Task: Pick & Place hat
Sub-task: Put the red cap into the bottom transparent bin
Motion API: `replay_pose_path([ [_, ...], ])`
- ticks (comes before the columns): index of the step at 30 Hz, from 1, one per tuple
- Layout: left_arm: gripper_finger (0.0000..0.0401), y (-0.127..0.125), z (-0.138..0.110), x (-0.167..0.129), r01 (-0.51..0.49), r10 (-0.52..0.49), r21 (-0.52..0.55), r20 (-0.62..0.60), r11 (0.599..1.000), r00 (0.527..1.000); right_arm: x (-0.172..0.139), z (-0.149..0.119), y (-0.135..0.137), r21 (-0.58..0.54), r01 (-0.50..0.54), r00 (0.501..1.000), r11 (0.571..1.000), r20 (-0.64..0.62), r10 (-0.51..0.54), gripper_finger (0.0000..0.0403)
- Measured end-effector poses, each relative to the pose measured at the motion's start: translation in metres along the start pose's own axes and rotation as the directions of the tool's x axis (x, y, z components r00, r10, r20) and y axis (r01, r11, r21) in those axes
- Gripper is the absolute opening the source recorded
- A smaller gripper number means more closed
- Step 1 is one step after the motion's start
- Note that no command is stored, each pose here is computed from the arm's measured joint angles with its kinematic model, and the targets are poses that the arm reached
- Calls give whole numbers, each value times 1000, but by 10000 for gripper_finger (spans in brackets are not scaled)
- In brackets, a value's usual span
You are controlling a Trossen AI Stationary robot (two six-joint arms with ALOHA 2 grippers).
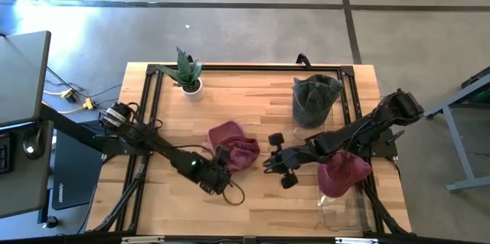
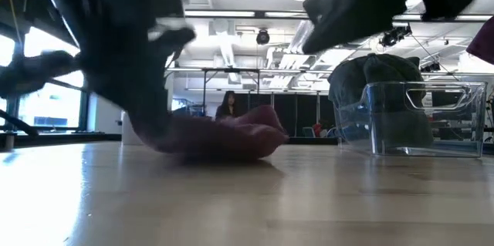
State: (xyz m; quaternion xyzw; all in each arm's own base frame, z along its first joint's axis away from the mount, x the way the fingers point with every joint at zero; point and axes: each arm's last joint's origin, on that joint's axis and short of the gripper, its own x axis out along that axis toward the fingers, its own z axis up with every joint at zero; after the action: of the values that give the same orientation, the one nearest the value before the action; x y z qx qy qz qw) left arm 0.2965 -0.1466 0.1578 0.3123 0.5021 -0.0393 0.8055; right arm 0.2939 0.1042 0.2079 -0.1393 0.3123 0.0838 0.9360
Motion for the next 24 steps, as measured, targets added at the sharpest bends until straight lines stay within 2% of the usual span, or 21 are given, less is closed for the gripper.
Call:
replay_pose_path([
  [3, 18, -6, 8, -17, -3, 1, 38, 70, 999, 998, 19, -8, 7, -48, -61, 998, 997, -22, 60, 43],
  [7, 4, -10, 10, -39, -3, -7, 76, 140, 997, 990, 42, -13, 15, -161, -130, 990, 978, 25, 136, 108],
  [9, 8, -11, 10, -47, -2, -9, 66, 159, 998, 987, 48, -15, 20, -225, -122, 991, 967, 30, 132, 142],
  [11, 7, -10, 11, -49, 0, -9, 54, 170, 999, 985, 54, -17, 23, -282, -69, 996, 957, 30, 81, 175],
  [15, 3, -9, 9, -48, 0, -8, 53, 151, 999, 988, 68, -28, 30, -397, -38, 999, 917, -3, 40, 221],
  [18, 2, -9, 7, -48, -7, 2, 38, 136, 999, 991, 83, -41, 38, -463, -43, 999, 885, -36, 29, 234],
  [21, 2, -9, 7, -48, -20, 15, 31, 133, 999, 991, 96, -48, 42, -510, 91, 994, 855, -10, -112, 232],
  [24, 1, -9, 7, -48, -20, 17, 24, 134, 1000, 991, 103, -48, 42, -524, 174, 983, 834, 45, -177, 222],
])
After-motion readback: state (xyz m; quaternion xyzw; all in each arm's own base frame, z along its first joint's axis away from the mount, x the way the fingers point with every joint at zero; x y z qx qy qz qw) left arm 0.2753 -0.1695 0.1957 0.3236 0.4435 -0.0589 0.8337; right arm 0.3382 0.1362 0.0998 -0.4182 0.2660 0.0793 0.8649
